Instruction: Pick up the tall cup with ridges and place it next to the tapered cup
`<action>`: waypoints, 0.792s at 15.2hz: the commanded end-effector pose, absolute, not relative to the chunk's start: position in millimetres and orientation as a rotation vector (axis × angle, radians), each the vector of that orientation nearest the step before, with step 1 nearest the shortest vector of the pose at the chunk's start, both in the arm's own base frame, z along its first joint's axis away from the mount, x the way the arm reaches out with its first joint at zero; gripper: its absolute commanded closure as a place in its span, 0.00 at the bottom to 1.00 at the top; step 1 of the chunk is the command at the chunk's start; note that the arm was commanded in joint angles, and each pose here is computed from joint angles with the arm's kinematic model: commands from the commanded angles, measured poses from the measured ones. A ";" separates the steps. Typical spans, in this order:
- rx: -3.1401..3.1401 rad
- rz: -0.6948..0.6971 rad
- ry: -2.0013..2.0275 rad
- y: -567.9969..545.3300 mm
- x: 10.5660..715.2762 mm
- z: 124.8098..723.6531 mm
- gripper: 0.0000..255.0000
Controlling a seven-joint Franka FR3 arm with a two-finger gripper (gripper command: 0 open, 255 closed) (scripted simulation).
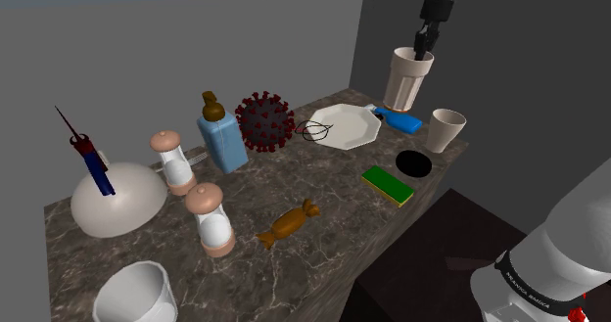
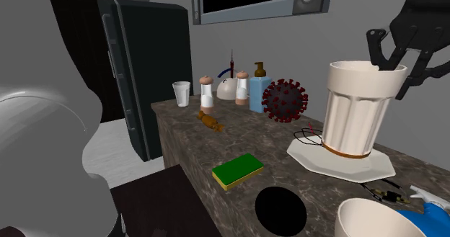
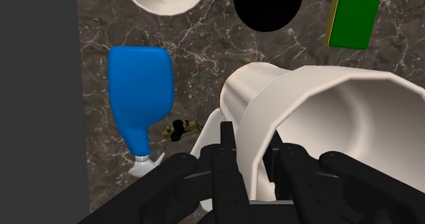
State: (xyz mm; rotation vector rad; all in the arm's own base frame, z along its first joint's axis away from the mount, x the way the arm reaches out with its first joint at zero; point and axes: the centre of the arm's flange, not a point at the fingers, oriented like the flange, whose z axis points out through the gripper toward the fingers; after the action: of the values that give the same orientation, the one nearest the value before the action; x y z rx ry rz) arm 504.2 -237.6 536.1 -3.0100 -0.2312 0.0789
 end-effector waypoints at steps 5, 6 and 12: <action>-3.011 0.077 -0.231 -237.1 504.2 504.6 1.00; -3.011 0.077 -0.231 -237.1 504.2 499.4 1.00; -3.011 0.077 -0.231 -237.1 504.2 467.7 1.00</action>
State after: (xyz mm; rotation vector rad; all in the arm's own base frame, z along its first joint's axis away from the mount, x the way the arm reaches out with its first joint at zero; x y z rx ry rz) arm 504.4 -236.9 473.3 -3.0101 -0.2315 0.0788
